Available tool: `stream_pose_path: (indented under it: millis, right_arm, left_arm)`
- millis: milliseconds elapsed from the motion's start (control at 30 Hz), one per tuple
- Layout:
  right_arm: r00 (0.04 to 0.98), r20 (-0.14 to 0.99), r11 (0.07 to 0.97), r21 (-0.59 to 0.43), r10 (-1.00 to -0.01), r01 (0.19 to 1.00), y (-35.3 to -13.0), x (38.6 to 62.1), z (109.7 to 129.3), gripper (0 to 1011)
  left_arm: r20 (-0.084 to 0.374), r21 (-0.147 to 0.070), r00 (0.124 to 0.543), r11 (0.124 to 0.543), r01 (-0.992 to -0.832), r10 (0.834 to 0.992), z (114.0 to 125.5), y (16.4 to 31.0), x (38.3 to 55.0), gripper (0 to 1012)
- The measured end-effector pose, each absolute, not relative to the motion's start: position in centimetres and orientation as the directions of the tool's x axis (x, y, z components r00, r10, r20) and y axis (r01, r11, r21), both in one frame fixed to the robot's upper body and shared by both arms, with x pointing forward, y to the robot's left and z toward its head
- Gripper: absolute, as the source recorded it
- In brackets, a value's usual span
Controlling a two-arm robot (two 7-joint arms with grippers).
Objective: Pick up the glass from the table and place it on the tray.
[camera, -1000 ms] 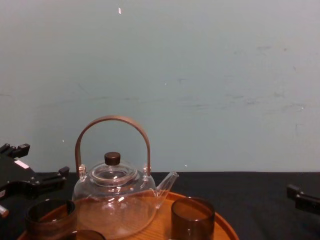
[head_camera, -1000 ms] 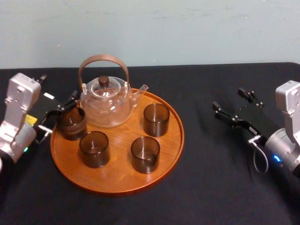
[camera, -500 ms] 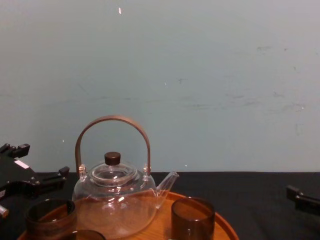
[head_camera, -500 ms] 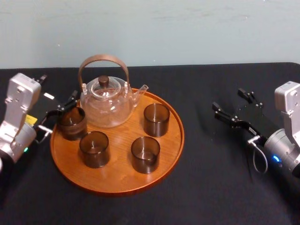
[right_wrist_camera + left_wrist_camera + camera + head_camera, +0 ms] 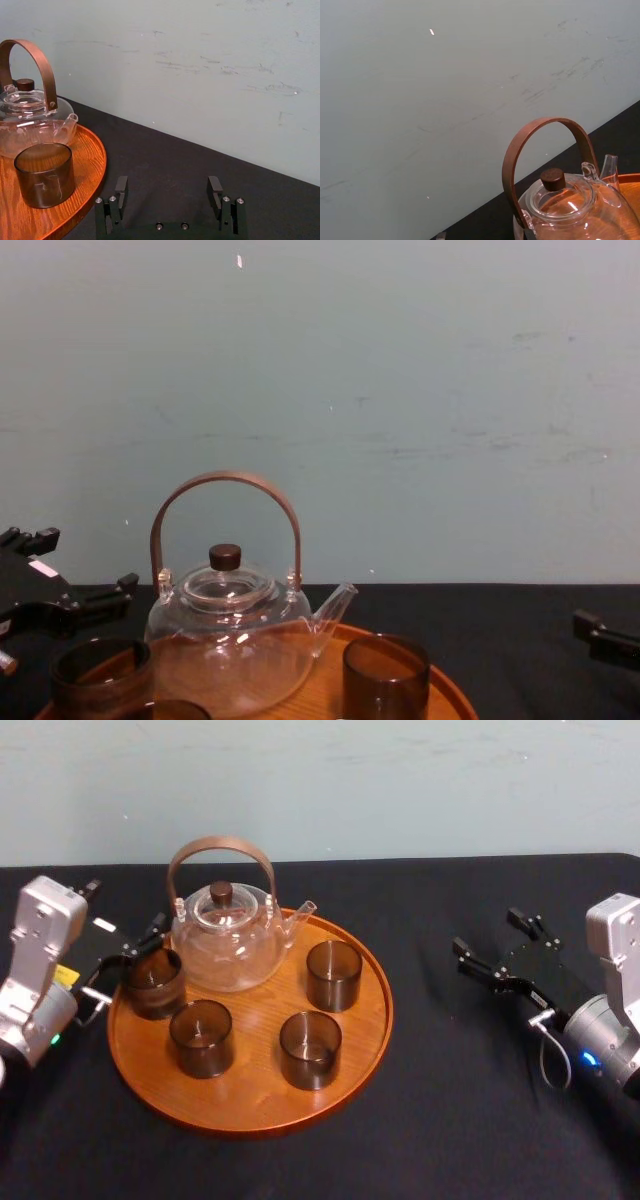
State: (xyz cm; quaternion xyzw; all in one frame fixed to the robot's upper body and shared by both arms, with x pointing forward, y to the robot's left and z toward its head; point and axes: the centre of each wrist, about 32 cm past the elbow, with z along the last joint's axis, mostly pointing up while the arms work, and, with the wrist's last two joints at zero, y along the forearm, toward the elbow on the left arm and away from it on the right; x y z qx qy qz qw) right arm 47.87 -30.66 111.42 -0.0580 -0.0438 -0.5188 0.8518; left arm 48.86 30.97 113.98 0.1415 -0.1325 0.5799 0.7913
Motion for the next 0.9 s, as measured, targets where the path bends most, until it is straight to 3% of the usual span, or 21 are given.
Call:
stream_pose_path:
  millis: [900]
  right_arm:
    - [0.458, 0.135, 0.455, -0.054, -0.879, 0.889, -30.67, 47.86, 111.45, 1002]
  left_arm:
    - [0.374, 0.070, 0.292, 0.287, -0.955, 0.880, 113.98, 30.97, 48.86, 1001]
